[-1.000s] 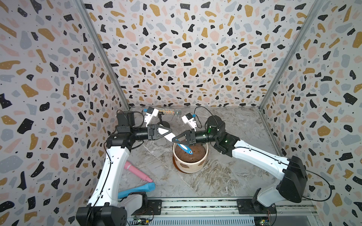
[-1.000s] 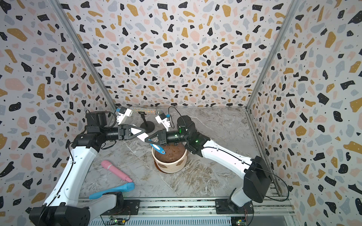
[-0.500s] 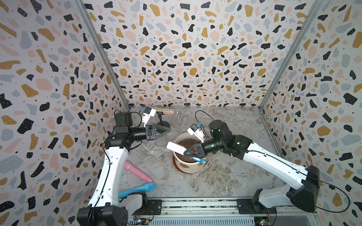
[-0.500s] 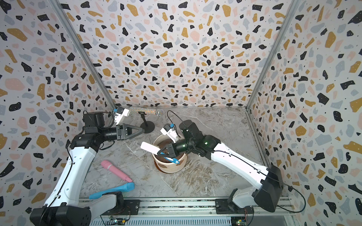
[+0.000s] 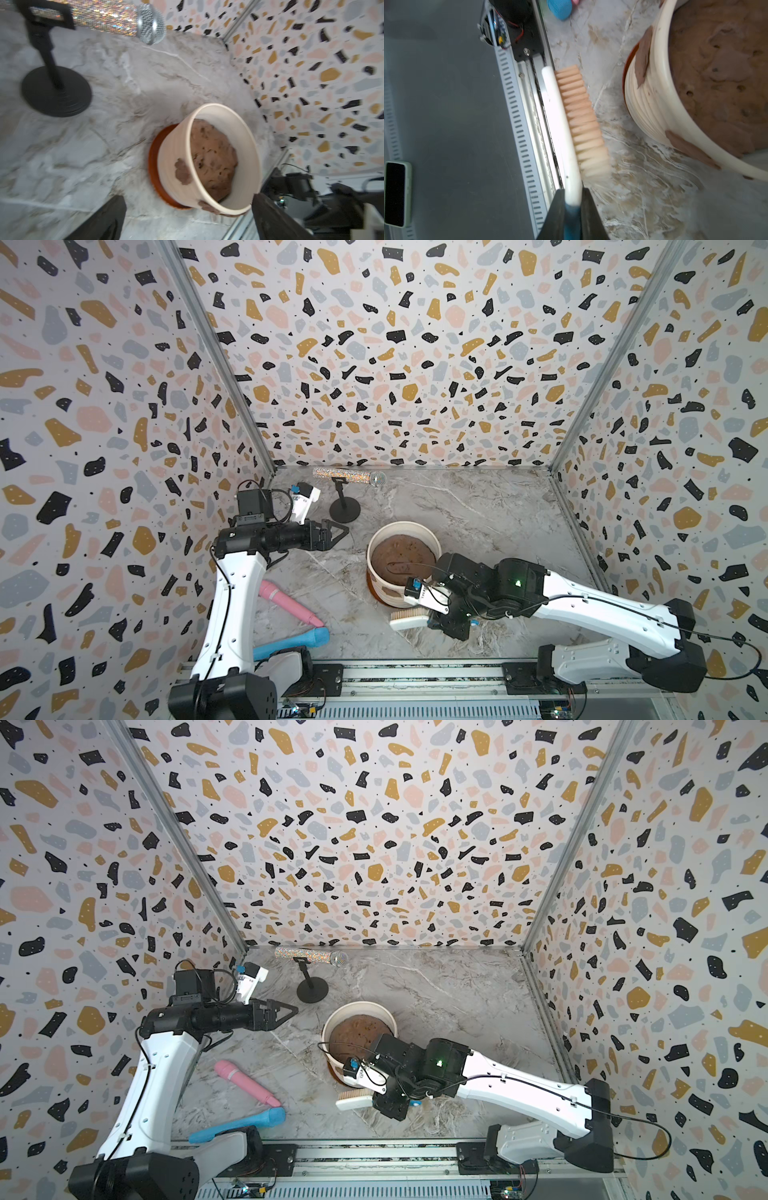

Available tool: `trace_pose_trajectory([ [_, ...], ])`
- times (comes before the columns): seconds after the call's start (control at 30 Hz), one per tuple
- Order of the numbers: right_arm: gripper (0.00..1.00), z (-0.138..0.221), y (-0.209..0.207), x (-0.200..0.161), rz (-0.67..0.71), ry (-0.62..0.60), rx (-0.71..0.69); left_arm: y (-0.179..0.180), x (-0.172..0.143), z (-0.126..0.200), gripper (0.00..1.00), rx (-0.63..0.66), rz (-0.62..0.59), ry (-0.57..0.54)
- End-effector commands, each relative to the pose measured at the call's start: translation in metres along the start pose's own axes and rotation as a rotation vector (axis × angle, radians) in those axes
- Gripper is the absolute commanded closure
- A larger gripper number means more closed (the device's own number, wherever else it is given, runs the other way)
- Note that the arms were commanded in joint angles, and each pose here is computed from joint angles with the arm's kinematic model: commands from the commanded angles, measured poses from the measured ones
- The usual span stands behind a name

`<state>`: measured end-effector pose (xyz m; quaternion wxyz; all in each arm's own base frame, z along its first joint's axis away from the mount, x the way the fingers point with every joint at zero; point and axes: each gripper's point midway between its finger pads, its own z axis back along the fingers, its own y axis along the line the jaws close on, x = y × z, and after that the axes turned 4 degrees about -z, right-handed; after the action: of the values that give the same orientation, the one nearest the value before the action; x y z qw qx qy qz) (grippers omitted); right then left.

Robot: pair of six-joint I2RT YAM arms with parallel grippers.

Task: Scrub the dried mud off the ceramic pot
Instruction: Pick up the brush from the center of the board, then brush off the soil from the pot.

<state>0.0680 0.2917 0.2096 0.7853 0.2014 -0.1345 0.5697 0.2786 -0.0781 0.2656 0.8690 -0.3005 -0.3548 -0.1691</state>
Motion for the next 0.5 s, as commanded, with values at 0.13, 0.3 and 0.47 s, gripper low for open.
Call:
trace_pose_trajectory([
  [0.13,1.00,0.005,-0.014,0.029,0.028,-0.050,-0.157,0.037,-0.030,0.007,0.00,0.231,-0.124,0.132],
  [0.3,1.00,-0.003,-0.013,0.066,-0.119,-0.165,-0.178,0.045,-0.033,0.011,0.00,0.281,-0.126,0.149],
  [0.47,1.00,-0.008,-0.024,0.077,-0.226,-0.228,-0.218,0.046,-0.037,0.009,0.00,0.276,-0.121,0.159],
])
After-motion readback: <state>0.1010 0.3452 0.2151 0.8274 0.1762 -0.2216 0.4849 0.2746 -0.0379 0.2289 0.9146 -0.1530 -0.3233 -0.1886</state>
